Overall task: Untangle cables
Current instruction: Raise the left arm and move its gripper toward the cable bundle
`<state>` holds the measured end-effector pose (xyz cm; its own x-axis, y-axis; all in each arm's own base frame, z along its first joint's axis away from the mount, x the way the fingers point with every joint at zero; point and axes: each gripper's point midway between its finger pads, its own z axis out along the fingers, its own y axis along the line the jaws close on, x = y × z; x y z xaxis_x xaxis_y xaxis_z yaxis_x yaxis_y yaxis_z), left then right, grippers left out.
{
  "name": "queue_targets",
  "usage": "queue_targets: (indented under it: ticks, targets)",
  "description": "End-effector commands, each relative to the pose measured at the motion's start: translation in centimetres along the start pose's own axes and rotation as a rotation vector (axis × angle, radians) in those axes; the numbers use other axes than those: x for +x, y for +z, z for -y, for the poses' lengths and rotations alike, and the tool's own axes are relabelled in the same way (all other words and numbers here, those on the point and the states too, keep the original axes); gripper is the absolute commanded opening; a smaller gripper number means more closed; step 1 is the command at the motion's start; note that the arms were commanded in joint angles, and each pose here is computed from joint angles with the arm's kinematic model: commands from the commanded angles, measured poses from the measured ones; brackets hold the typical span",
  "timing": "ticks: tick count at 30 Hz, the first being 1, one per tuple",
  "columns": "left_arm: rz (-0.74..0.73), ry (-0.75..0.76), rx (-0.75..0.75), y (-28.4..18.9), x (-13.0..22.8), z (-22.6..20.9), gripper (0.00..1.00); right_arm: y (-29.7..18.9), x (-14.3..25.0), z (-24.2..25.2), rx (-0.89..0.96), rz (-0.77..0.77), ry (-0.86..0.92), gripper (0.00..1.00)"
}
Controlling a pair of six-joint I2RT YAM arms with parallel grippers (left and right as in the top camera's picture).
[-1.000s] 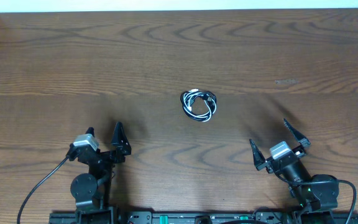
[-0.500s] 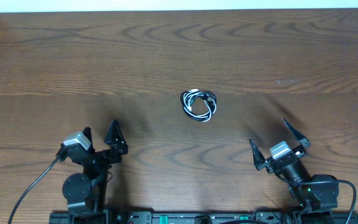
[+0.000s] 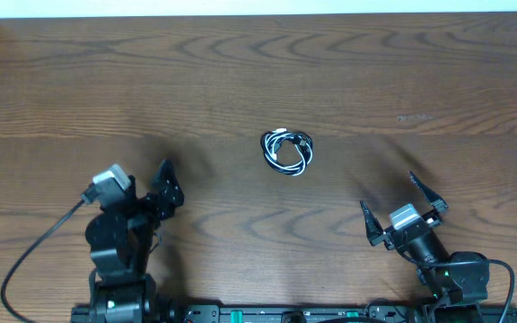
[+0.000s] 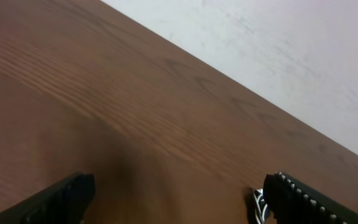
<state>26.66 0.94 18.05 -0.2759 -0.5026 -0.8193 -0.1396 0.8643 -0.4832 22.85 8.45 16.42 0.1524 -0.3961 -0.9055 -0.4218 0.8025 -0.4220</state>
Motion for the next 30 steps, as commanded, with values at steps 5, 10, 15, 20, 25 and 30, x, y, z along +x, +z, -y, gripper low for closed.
queue_targets:
  ticks: [5,10,15,20,25,30]
  targets:
    - [-0.032,-0.010,0.060,1.2,-2.7,2.6,0.92,0.0,0.2,0.2,0.012,-0.008,0.012,0.99]
    - [-0.130,-0.026,0.050,3.3,-1.9,2.6,0.92,0.0,0.2,0.2,0.012,-0.008,0.012,0.99]
    - [-0.203,-0.038,0.106,5.0,-2.3,4.2,0.92,0.0,0.2,0.2,0.012,-0.008,0.012,0.99]
    - [-0.214,-0.027,0.147,6.1,-4.0,5.7,0.92,0.0,0.2,0.2,0.012,-0.008,0.012,0.99]
    - [-0.231,-0.003,0.198,7.0,-5.2,7.1,0.91,0.0,0.2,0.2,0.012,-0.008,0.012,0.99]
    - [-0.272,-0.008,0.207,8.1,-4.5,7.4,0.92,0.0,0.2,0.2,0.012,-0.008,0.012,0.99]
